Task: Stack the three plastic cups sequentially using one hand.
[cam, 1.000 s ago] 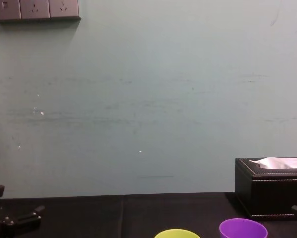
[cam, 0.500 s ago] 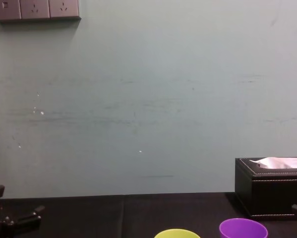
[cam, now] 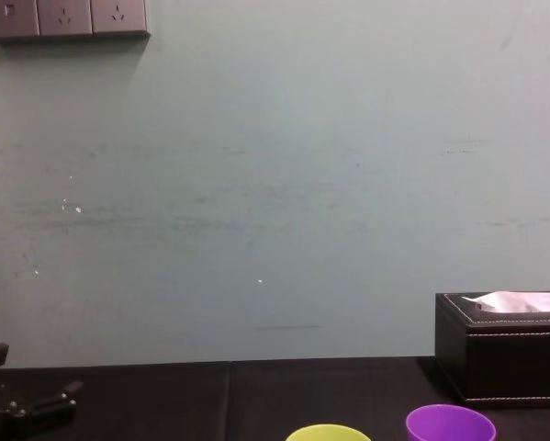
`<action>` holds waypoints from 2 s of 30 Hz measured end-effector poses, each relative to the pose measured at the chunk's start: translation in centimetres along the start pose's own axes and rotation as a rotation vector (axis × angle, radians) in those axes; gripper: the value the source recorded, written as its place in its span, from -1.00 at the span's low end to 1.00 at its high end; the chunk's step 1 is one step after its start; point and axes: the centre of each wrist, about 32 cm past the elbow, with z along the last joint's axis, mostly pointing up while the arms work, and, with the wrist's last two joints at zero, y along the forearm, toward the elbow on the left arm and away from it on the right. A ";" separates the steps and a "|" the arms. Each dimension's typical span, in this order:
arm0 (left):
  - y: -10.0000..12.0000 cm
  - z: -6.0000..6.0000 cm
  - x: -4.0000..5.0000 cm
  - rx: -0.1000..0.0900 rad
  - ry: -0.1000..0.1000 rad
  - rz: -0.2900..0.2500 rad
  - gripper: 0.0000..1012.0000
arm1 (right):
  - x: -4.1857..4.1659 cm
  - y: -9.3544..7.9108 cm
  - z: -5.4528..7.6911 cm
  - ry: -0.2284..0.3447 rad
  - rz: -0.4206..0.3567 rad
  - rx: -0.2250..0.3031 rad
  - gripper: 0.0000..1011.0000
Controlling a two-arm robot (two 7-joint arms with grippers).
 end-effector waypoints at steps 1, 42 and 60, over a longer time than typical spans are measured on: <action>0.0 0.0 0.00 0.000 0.000 0.000 0.98 | 0.00 0.0 0.0 0.000 0.000 0.000 0.99; 0.0 0.0 0.00 0.000 0.000 0.000 0.98 | 1.62 -5.8 1.0 0.022 0.557 -0.191 0.99; 0.0 0.0 0.00 0.000 0.000 0.000 0.98 | -0.06 -4.5 0.6 0.046 0.593 -0.175 0.99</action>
